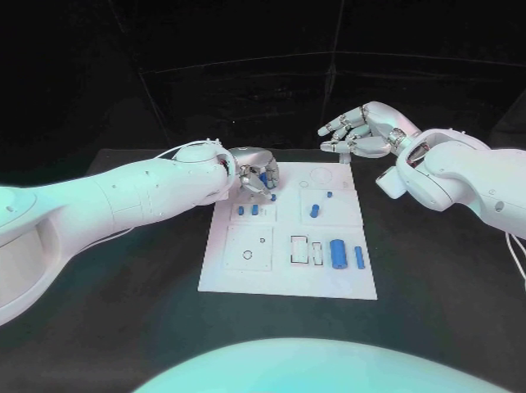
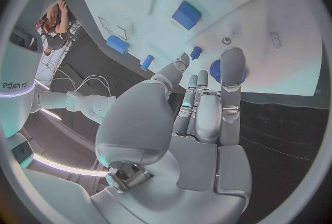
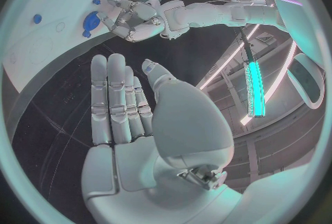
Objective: Assemble the parts on the task board
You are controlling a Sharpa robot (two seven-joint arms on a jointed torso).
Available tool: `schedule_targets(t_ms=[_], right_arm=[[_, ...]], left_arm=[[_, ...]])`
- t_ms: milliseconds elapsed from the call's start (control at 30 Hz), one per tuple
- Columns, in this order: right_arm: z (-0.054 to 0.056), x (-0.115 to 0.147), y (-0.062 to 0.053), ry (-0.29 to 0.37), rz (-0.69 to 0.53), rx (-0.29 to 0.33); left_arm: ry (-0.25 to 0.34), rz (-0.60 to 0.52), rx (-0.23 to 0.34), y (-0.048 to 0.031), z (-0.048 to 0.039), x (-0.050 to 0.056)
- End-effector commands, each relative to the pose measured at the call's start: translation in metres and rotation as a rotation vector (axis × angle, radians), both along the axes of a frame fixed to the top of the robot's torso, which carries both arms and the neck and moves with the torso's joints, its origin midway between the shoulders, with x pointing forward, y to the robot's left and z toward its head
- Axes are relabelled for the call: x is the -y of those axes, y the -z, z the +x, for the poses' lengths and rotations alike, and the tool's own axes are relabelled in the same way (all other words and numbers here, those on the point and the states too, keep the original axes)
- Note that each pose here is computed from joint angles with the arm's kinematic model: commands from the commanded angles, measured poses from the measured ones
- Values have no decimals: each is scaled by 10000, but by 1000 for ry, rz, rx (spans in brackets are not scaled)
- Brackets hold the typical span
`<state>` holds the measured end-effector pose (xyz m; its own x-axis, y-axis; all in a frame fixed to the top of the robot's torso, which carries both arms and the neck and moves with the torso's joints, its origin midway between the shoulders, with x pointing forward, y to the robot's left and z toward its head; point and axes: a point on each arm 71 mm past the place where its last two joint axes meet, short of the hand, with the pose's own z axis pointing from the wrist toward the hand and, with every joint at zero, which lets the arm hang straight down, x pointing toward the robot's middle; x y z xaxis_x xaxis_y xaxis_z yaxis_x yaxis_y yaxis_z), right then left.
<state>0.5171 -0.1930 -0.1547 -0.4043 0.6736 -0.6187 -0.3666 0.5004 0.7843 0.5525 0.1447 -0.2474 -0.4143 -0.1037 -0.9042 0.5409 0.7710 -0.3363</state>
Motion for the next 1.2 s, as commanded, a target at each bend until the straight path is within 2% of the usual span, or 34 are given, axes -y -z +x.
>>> schedule_targets(t_ms=[33,367,633,1200], right_arm=[[-5,-21,-19,-14,5,7],[-5,-29,-19,-16,5,7],[-6,-39,-19,-18,6,7],[-7,-66,-19,-23,7,6]], left_arm=[[12,76,-3,44,10,6],[21,98,-19,106,3,48],[24,101,-22,125,-1,94],[-8,126,-41,206,23,168]])
